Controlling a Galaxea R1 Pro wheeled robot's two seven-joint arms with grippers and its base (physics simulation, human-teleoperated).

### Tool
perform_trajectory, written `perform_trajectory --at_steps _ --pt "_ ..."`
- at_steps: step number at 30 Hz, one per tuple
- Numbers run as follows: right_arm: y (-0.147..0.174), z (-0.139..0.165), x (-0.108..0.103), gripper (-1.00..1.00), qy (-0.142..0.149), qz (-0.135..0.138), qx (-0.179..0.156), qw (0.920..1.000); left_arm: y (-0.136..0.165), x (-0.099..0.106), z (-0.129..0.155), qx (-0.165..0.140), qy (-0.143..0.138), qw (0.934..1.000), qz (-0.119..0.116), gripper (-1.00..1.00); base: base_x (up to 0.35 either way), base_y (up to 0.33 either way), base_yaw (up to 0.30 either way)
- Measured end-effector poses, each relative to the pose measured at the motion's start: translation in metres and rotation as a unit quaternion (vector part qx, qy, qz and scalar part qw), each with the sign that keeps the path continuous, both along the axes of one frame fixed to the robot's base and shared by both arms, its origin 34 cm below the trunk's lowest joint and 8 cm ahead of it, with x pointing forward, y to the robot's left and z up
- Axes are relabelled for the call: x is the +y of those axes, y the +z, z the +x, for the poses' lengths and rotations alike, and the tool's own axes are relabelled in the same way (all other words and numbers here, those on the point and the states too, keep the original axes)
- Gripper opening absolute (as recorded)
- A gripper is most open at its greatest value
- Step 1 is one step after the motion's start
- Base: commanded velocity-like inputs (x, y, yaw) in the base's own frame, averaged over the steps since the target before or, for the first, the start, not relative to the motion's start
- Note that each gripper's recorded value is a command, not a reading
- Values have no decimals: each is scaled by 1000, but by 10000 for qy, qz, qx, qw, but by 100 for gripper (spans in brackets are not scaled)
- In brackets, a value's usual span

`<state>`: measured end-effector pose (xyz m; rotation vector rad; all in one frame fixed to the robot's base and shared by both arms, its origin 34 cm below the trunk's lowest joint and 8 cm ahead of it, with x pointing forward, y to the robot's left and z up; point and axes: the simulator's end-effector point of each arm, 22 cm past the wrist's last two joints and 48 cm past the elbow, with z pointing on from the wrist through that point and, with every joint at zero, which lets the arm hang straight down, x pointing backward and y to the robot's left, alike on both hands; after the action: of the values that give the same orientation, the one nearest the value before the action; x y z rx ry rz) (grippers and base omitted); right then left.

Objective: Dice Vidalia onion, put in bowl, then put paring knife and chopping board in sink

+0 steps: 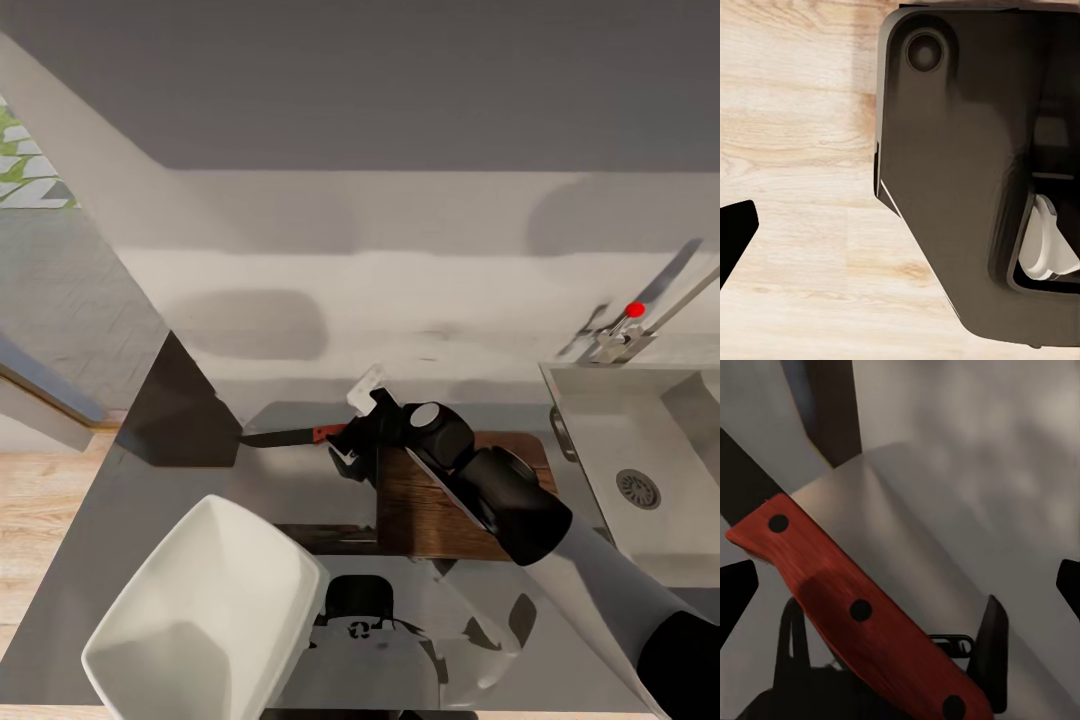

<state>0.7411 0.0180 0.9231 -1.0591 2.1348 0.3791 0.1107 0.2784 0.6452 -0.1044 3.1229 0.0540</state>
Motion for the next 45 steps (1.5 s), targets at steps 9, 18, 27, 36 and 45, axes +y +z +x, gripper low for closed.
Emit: perform_trajectory --at_steps 9,18,27,36,45 --pt "-7 0 0 100 -5 2 36 10000 0 0 -2 26 0 10000 0 100 0 0 0" --pt "-17 -1 0 100 -6 1 112 9999 0 0 -7 94 0 10000 0 100 0 0 0" --pt "-23 -3 2 100 5 53 179 9998 0 0 -12 162 0 9999 0 100 0 0 0" --pt "-24 -5 6 100 41 127 187 9997 0 0 -18 239 0 9997 0 100 0 0 0" --pt "-24 -5 7 100 54 137 183 9997 0 0 -18 249 0 9997 0 100 0 0 0"
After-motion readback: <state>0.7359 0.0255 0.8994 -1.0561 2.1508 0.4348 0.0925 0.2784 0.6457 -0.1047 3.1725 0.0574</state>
